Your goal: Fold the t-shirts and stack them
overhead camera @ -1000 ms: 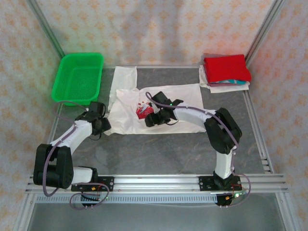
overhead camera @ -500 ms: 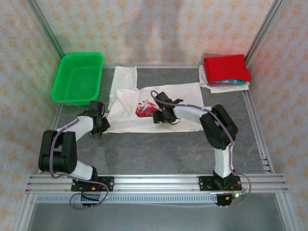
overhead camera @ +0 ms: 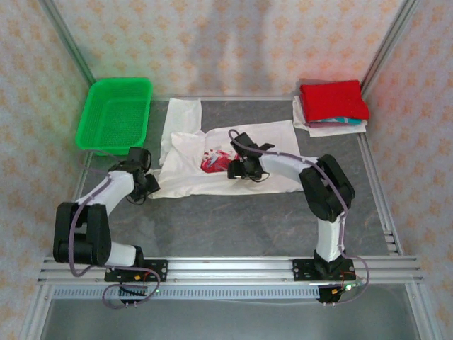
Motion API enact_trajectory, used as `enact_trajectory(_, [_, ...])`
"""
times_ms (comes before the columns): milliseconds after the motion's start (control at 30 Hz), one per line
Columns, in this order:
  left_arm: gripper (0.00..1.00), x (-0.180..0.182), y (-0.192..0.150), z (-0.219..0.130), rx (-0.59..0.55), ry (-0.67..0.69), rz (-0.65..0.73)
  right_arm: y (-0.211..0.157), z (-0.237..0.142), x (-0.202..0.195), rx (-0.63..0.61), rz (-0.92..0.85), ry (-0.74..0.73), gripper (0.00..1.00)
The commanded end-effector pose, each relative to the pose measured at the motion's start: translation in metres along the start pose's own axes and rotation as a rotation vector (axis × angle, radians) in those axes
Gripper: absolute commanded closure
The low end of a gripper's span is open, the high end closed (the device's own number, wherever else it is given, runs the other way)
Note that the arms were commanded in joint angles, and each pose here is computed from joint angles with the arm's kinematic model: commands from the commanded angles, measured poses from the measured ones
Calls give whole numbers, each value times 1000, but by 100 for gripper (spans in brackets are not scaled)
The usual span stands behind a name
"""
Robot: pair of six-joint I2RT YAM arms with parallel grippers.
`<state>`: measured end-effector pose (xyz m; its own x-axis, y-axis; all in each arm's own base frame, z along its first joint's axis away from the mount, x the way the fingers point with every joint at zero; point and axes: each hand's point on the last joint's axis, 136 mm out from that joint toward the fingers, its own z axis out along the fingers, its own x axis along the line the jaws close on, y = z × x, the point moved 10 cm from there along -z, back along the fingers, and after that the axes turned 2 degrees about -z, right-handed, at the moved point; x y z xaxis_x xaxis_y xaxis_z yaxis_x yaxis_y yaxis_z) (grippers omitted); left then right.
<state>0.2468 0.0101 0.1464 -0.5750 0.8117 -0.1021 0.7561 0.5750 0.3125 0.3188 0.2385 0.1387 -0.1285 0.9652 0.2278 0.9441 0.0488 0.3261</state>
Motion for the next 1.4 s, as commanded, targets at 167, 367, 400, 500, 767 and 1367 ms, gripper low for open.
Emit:
enact_trajectory(167, [57, -49, 18, -61, -202, -111, 90, 10, -55, -8, -95, 119, 77, 34])
enact_trajectory(367, [63, -79, 9, -11, -96, -203, 42, 5, -42, -52, -38, 276, -17, 44])
enact_trajectory(400, [63, -80, 7, -1, -79, -202, 35, 2, -40, -61, -33, 292, -46, 44])
enact_trajectory(500, [63, -78, 0, 22, -37, -155, 32, -5, -35, -83, -20, 306, -144, 44])
enact_trajectory(767, [61, -51, -22, 52, 13, -27, 19, -32, -10, -112, 59, 255, -327, 44])
enact_trajectory(1367, [57, -11, -68, 7, 76, -33, -17, -104, -17, -97, 214, 300, -302, 41])
